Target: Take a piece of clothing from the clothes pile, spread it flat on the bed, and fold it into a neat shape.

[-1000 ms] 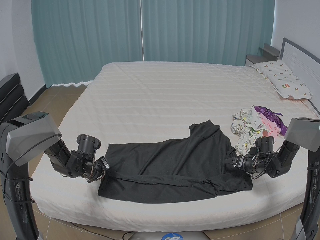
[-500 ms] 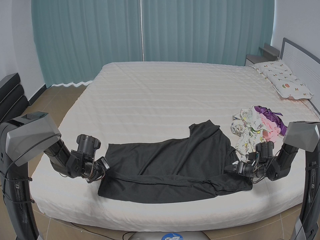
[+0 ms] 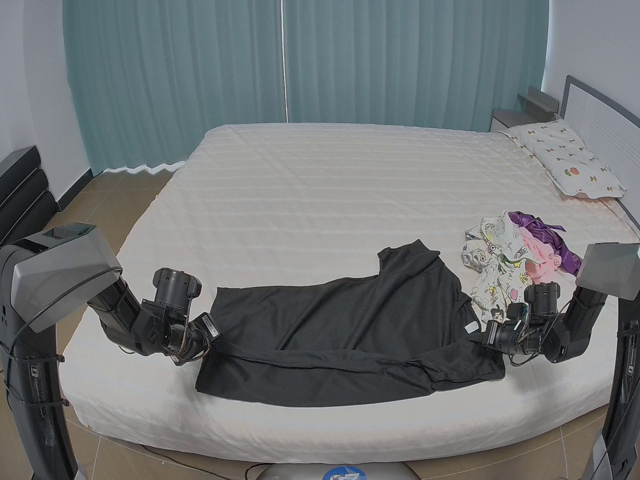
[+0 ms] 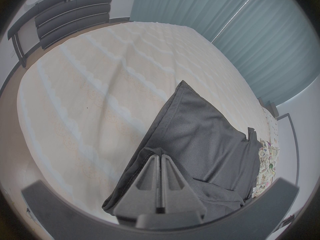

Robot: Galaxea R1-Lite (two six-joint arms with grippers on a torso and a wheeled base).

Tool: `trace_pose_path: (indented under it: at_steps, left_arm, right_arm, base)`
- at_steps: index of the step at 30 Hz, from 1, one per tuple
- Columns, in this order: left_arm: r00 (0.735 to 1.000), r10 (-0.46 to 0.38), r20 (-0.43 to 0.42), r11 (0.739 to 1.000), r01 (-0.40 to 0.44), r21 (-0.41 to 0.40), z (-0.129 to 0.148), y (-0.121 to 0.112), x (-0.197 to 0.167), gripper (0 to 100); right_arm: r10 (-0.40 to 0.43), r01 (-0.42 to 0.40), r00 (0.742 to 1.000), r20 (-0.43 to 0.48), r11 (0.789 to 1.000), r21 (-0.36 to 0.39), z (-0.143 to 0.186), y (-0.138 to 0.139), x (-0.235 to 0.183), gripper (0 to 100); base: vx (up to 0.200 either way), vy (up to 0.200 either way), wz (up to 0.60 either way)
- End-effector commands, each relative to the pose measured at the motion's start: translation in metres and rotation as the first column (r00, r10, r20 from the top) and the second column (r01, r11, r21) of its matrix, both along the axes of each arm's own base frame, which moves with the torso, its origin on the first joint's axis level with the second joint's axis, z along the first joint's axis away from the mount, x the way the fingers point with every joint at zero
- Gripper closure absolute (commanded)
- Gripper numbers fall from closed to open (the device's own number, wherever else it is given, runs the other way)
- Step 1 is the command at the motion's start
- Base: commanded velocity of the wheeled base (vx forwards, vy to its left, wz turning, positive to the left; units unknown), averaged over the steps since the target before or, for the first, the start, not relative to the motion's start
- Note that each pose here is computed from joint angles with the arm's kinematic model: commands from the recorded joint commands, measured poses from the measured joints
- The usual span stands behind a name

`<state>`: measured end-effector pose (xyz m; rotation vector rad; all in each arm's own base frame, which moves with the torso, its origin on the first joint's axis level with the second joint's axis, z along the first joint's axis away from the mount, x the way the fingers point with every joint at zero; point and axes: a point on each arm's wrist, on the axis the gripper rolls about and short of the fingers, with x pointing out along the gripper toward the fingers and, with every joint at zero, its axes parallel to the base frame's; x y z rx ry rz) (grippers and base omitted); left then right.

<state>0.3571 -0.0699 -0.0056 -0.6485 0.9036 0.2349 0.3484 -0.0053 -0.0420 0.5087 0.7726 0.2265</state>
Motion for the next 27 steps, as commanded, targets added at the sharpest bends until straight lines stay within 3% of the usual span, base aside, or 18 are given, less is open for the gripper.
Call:
trace_pose_path:
  at_steps: [1, 8, 27]
  left_arm:
    - [1.000, 0.012, -0.001, 1.000, -0.012, 0.002, 0.000, 0.005, 0.000, 100]
    - [0.999, 0.035, 0.011, 0.999, -0.035, -0.002, 0.002, 0.012, 0.004, 100]
    - [0.997, 0.035, -0.071, 0.999, -0.034, 0.021, -0.012, 0.011, 0.016, 100]
  right_arm:
    - [-0.024, 0.023, 0.999, 0.024, 1.000, 0.011, 0.003, -0.006, -0.004, 100]
    - [-0.088, 0.081, 0.991, 0.098, 0.994, 0.073, 0.007, -0.011, -0.005, 100]
    - [-0.090, 0.081, 0.984, 0.151, 0.994, 0.068, -0.014, -0.009, 0.004, 100]
  base:
    - [0.000, 0.000, 0.00]
    - [0.000, 0.000, 0.00]
    - [0.000, 0.000, 0.00]
